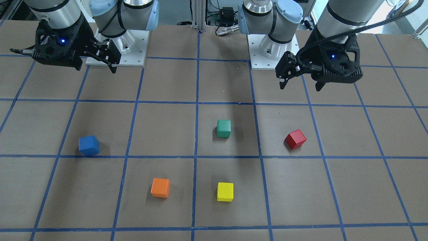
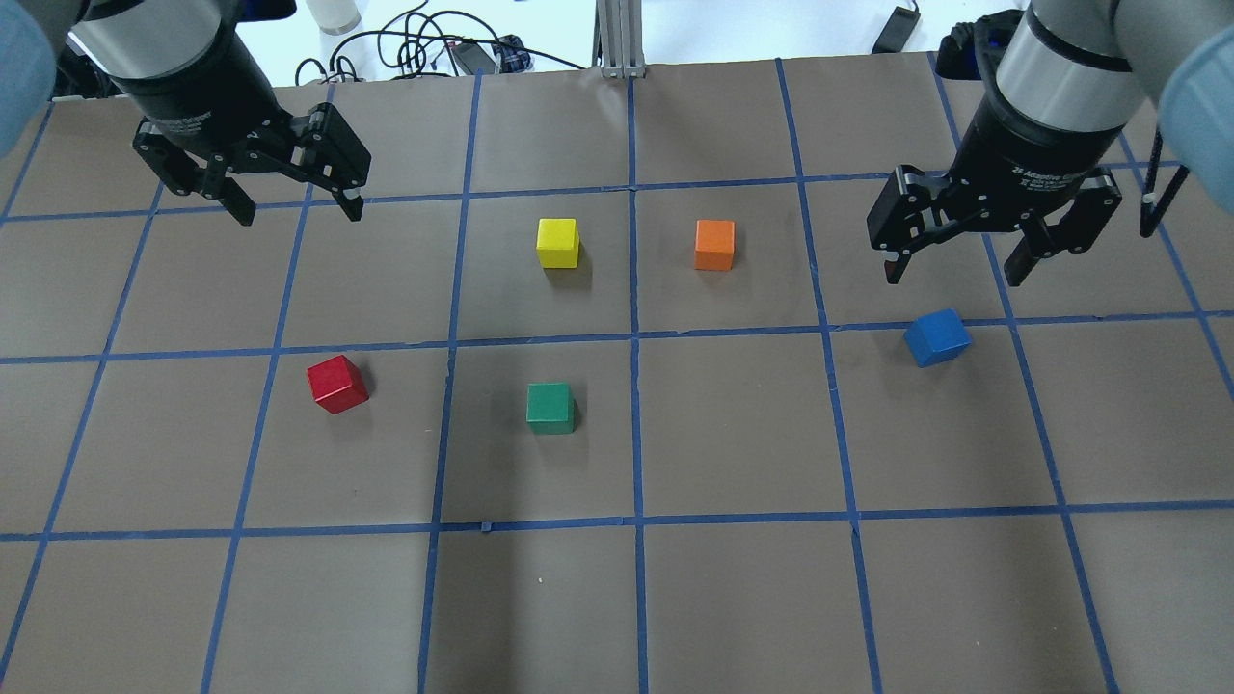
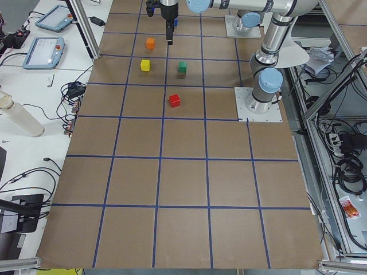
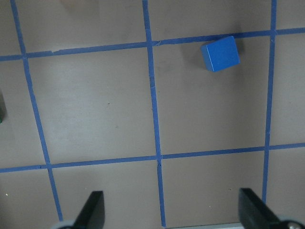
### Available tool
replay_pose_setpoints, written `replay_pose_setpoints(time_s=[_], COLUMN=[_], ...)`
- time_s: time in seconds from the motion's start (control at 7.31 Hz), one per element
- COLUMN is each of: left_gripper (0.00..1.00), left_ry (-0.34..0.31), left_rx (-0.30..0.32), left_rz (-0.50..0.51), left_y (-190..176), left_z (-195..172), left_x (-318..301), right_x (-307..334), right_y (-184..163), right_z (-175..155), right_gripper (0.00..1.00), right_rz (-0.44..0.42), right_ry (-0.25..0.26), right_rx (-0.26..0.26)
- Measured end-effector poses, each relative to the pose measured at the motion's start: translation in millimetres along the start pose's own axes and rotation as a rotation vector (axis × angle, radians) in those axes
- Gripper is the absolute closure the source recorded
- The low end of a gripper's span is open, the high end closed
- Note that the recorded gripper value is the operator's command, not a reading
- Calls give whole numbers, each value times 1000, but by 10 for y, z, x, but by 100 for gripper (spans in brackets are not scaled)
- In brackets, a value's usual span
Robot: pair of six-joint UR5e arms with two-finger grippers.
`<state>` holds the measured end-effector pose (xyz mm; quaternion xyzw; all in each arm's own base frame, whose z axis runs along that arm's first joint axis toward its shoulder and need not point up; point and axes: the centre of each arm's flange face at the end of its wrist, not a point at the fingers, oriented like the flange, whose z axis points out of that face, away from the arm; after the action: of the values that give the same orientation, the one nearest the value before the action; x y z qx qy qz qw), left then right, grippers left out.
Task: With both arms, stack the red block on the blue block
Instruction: 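Lower the left gripper toward the red cube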
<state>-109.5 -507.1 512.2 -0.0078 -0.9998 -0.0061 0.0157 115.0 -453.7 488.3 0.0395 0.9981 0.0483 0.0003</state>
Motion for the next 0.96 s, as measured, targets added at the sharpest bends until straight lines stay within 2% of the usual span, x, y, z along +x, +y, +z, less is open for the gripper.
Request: replay_pose_setpoints(time_s=[0.55, 0.82, 0.96], left_gripper=[0, 0, 0], left_ry=[-27, -30, -18], left_rx=[-8, -80, -119], left_rz=[-2, -56, -106], left_y=[49, -48, -103], left_z=[119, 571, 993], left_x=[90, -332, -659], right_x=[9, 10, 11], right_y=[-4, -11, -13], right_z=[22, 23, 22], right_gripper=[0, 0, 0], right_rz=[-29, -47, -60], right_ry=[7, 8, 9], right_rx=[-2, 1, 2])
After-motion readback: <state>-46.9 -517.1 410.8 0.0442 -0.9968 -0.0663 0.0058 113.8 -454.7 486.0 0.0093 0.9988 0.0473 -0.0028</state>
